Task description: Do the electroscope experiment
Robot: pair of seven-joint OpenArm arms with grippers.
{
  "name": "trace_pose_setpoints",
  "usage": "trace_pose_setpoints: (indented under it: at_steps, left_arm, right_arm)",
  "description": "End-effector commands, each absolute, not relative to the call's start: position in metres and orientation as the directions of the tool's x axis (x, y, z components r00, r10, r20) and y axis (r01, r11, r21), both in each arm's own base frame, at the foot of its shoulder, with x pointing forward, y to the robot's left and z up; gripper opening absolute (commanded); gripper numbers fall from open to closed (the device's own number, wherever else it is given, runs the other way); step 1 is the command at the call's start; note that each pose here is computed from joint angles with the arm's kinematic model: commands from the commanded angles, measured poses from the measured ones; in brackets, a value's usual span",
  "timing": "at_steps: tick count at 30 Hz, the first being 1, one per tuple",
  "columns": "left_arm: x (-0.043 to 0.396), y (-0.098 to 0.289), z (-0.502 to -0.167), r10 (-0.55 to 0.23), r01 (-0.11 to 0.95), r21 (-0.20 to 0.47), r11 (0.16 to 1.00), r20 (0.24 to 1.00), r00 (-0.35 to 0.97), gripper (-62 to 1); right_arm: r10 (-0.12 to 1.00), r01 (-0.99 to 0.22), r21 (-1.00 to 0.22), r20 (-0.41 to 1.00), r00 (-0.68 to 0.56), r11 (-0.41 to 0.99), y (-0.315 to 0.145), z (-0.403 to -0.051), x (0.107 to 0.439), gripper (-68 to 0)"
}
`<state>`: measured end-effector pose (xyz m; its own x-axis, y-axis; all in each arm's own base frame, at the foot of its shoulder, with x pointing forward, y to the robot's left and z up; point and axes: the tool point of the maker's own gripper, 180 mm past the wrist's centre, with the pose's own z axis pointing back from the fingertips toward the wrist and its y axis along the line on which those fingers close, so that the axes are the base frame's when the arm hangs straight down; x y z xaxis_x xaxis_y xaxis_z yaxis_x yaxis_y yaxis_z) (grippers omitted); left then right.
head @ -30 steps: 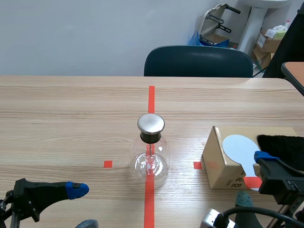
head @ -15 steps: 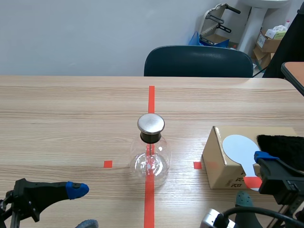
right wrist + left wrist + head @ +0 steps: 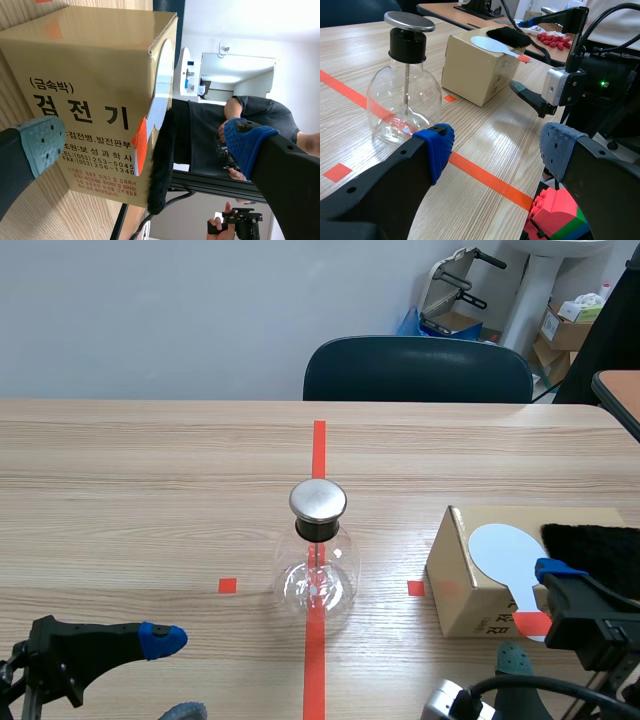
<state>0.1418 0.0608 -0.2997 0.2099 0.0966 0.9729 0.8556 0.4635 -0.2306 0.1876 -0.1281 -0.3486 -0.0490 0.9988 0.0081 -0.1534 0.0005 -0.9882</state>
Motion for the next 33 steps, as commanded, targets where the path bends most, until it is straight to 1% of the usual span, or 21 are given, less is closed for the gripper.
trace_pose_setpoints:
  at_steps: [1,26,33]
  left_arm:
    - [0.1402,0.0585,-0.2938,0.118,0.860,-0.239,0.452,0.971,0.208,-22.1]
    - [0.1403,0.0604,-0.2946,0.109,0.860,-0.235,0.454,0.972,0.208,-22.1]
    - [0.1436,0.0649,-0.2955,0.093,0.854,-0.212,0.475,0.977,0.191,-22.2]
  right_arm:
    - [0.998,-0.086,-0.996,0.018,-0.054,0.013,-0.1292,-0.3352,0.1927,0.4]
    - [0.999,-0.088,-0.996,0.023,-0.048,0.019,-0.1302,-0.3356,0.1927,0.4]
    - [0.999,-0.088,-0.996,0.023,-0.049,0.018,-0.1299,-0.3355,0.1927,0.4]
